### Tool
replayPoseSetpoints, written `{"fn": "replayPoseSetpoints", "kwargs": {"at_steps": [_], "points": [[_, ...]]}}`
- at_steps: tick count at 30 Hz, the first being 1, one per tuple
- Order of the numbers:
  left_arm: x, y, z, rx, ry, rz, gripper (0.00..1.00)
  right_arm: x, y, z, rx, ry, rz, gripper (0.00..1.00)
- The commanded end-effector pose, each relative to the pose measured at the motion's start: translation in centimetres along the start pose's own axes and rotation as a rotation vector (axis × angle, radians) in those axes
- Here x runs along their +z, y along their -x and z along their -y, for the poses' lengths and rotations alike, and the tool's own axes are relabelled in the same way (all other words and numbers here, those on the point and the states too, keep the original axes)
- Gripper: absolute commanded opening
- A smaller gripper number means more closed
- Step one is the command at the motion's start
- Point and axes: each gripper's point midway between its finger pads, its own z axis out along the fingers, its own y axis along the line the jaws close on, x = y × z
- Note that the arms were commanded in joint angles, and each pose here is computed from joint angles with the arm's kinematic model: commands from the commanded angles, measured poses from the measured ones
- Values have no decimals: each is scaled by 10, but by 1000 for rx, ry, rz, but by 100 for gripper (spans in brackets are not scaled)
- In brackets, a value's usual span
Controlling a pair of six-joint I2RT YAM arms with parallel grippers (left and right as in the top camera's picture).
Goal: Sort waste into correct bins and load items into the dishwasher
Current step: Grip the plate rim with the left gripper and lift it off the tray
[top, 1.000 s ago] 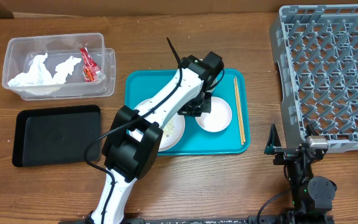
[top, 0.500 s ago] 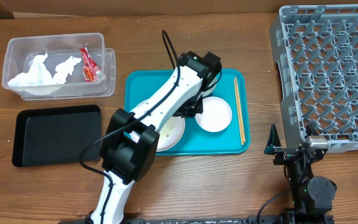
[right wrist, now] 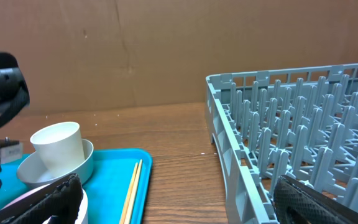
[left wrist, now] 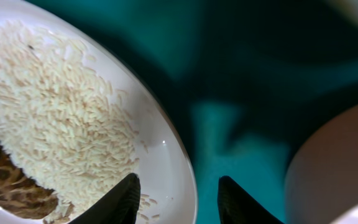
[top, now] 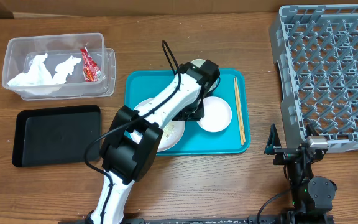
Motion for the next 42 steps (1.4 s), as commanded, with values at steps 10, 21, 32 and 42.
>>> {"fn": "replayPoseSetpoints", "kwargs": {"at_steps": [10, 21, 32, 42], "points": [[14, -7, -7, -30, 10, 18, 8, 0, -2, 1, -7, -5, 5, 100], [-15, 2, -18, -15, 88, 61, 4, 0, -2, 1, -7, -5, 5, 100], [-51, 4, -32, -15, 147, 68, 4, 0, -2, 1, -7, -5, 5, 100], [-94, 27, -77, -115, 172, 68, 4, 0, -2, 1, -7, -5, 5, 100]]}}
